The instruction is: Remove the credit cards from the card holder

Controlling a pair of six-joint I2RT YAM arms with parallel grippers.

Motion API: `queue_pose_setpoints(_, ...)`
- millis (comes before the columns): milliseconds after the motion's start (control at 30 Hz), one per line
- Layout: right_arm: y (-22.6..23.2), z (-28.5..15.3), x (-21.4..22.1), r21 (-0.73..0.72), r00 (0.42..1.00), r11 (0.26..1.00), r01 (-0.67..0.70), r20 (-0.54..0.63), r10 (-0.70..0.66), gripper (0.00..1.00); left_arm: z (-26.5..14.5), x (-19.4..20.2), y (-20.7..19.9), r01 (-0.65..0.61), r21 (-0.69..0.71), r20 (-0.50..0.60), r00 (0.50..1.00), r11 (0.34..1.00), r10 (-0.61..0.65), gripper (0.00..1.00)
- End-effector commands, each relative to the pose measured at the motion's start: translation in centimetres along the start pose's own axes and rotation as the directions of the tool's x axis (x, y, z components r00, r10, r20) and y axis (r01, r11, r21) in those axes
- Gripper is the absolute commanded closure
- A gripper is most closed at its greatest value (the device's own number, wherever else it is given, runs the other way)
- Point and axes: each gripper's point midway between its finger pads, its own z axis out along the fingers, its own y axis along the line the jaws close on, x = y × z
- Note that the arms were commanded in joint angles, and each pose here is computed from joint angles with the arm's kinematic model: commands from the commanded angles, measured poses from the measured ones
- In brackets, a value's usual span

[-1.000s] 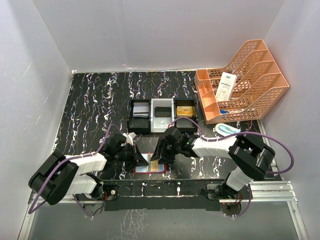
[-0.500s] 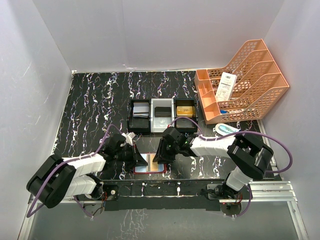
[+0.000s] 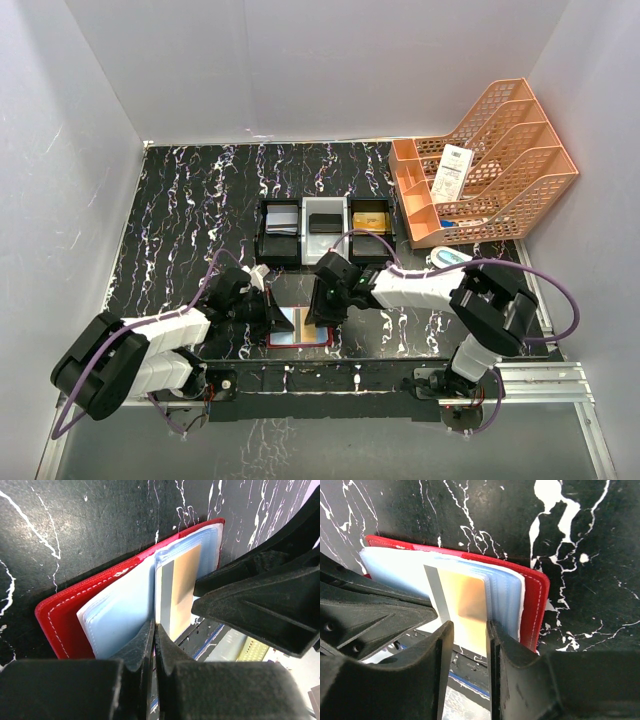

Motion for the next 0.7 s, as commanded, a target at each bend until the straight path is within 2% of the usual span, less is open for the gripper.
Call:
queue_pose_setpoints(0,-2.9,1.1,-0.8,0.176,0.997,0.984,0.037,0.063,-0.048,0.67,-0.1,-0.1,0.4,-0.01,-0.028,0.0,1.0,1.0,0.01,1.0)
queue_pose_setpoints(200,-2.5,1.5,-0.7,0.249,0.993,0.966,0.063,0.078,-0.084,0.59,-0.2,-0.1,1.1,0.014,-0.054,0.019,1.0,0.998,-0.013,0.67)
queue_pose_setpoints(233,-2.1,1.5,-0.7,0.246,0.992,0.967,0.068,0.083,-0.091,0.58,-0.2,-0.2,1.1,0.017,-0.054,0.025,1.0,0.998,-0.016,0.64)
queue_pose_setpoints(300,-0.8,1.7,-0.4,0.195,0.993,0.977,0.082,0.07,-0.097,0.59,-0.3,-0.2,1.2,0.021,-0.053,0.033,0.999,0.998,-0.019,0.64)
queue_pose_setpoints(467,3.3,2.2,0.9,-0.056,0.998,0.996,0.064,0.024,-0.063,0.63,-0.1,0.0,1.3,0.034,-0.045,0.03,0.999,0.998,-0.032,0.67)
queue_pose_setpoints(567,4.6,2.3,1.4,-0.134,0.998,0.989,0.066,-0.002,-0.067,0.64,0.1,0.3,1.2,0.043,-0.026,0.02,0.999,0.999,-0.043,0.69)
queue_pose_setpoints(667,4.8,2.3,1.5,-0.141,0.998,0.988,0.057,-0.003,-0.059,0.65,0.1,0.3,1.2,0.049,-0.021,0.019,0.999,0.999,-0.048,0.7)
